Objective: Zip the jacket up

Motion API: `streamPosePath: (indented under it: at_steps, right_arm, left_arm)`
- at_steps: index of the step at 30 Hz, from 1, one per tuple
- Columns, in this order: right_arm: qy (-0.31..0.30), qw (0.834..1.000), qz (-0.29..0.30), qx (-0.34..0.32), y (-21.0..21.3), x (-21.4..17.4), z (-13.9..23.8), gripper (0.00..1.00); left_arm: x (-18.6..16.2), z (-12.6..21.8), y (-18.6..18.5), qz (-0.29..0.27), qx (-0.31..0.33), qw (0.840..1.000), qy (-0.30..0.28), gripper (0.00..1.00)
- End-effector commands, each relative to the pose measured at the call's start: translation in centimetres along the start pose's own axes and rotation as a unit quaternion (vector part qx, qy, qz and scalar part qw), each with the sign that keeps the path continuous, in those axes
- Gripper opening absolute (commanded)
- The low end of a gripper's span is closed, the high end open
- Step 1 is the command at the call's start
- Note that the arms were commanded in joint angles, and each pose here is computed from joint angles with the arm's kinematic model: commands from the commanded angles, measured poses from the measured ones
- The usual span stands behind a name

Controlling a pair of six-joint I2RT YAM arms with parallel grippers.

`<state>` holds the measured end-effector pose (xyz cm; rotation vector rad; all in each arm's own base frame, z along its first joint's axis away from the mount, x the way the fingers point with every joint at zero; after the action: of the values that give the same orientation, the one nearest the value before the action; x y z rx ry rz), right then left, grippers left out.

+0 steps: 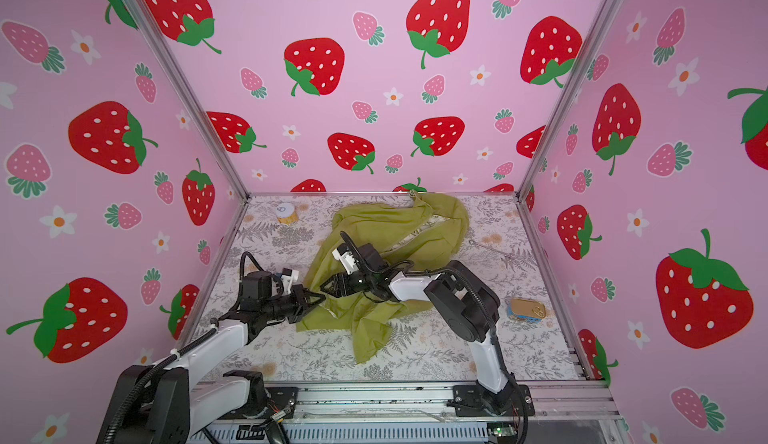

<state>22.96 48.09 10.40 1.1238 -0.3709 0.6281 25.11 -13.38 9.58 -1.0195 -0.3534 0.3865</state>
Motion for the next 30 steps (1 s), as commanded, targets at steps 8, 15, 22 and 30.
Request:
streamPosePath:
  at_steps: [8, 15, 22, 30]
  right_arm:
    - [-0.019, 0.998, -0.013, 0.053, 1.9, -0.4, 1.5, 0.49]
    - [-0.037, 0.997, -0.018, 0.067, 2.7, 0.0, 2.5, 0.43]
    - [-0.047, 0.996, -0.03, 0.063, 2.2, 0.3, 2.8, 0.43]
    - [-0.07, 0.995, -0.048, 0.055, 1.5, 0.7, 3.9, 0.43]
  left_arm:
    - [0.0, 0.1, -0.7, -0.016, -0.011, 1.0, 0.003, 0.0]
    - [0.0, 0.1, -0.6, -0.016, -0.01, 1.0, 0.003, 0.0]
    - [0.3, -0.1, -0.5, -0.014, -0.009, 1.0, 0.0, 0.03]
    - [1.3, -1.1, -0.2, -0.001, -0.012, 1.0, -0.009, 0.37]
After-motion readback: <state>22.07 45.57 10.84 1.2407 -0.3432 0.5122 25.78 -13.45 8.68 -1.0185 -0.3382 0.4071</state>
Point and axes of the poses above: each gripper's point midway between its finger pads, its own z axis back along the fingers, its own y axis along the line the jaws close on, x = y × z, the point moved 1 cm from there along z, back along the fingers
